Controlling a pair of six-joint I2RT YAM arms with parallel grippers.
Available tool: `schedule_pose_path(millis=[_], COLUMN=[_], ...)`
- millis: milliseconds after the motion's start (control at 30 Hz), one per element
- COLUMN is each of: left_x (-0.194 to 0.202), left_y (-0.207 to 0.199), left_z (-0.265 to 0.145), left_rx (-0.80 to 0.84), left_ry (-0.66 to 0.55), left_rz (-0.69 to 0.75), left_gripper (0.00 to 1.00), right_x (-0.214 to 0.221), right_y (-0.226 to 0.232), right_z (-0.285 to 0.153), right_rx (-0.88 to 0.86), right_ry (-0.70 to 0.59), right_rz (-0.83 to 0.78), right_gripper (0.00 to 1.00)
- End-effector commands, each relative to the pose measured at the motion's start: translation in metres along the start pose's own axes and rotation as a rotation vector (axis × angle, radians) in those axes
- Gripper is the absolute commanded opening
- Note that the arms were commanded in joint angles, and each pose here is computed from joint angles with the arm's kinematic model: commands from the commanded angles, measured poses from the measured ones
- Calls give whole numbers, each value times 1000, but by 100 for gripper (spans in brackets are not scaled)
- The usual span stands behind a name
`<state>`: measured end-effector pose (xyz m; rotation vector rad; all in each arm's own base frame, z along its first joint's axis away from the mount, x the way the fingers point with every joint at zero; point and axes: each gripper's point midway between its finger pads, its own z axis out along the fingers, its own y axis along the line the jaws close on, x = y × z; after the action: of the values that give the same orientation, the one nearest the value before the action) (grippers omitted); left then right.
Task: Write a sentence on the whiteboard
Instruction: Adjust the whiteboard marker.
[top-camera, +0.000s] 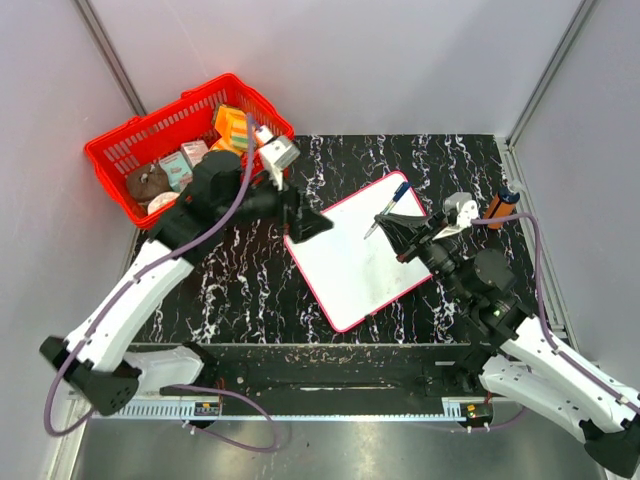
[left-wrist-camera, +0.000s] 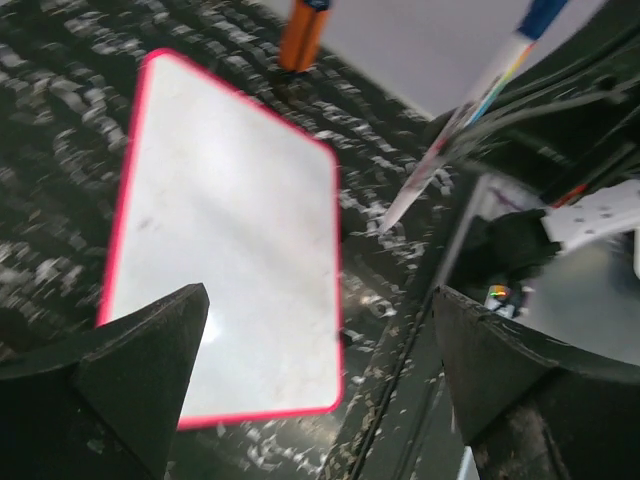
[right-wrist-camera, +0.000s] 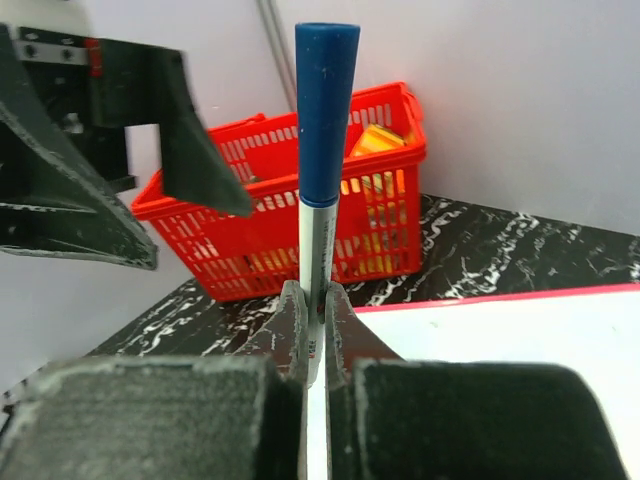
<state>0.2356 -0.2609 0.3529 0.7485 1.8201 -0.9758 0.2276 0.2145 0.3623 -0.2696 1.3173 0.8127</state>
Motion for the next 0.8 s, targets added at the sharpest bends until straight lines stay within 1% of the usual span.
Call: schedule_pose_path(millis=[0,33,67,100,133,233,367,500,567,600,700,733,767], left_x=[-39,-34,-32,-37,-31,-31,-25,-28,-31,-36,-41,-42,-41], left_y=[-54,-54,-66,-72,-73,-87,-102,-113,-112,-113,-114,-116,-116], left_z=[24,39,46,49,61,73,82,80,80,77,75,74,74], left_rx=[249,265,300,316,323,366,428,470,458,454,450,459,462], left_ry=[-55,-23,-10,-15,9,8,18,-3,-23,-45,-71,-69,-63], left_rz=[-6,-18,-11,0,-11,2,4,9,14,23,34,35,33], left_gripper=[99,99,99,99,99,97,88,54,54,56,54,37,25], right_x=[-53,-57,-64,-70,-73,-81,-88,-87,-86,-86,-84,-85,-86], right_y=[32,33,34,35,34,34,33,30,30,30,28,27,26], right_z=[1,-1,-2,-3,-3,-5,-9,-10,-11,-11,-13,-13,-14], right_rx=[-127,-130,-132,-131,-125,-120,-110,-97,-94,-93,-85,-81,-77], right_ry=[-123,-135,-158,-173,-181,-195,-217,-217,-215,-213,-215,-218,-220], right_rz=[49,59,61,65,65,66,66,69,74,83,91,95,97], right_gripper=[0,0,0,0,0,0,0,0,0,0,0,0,0])
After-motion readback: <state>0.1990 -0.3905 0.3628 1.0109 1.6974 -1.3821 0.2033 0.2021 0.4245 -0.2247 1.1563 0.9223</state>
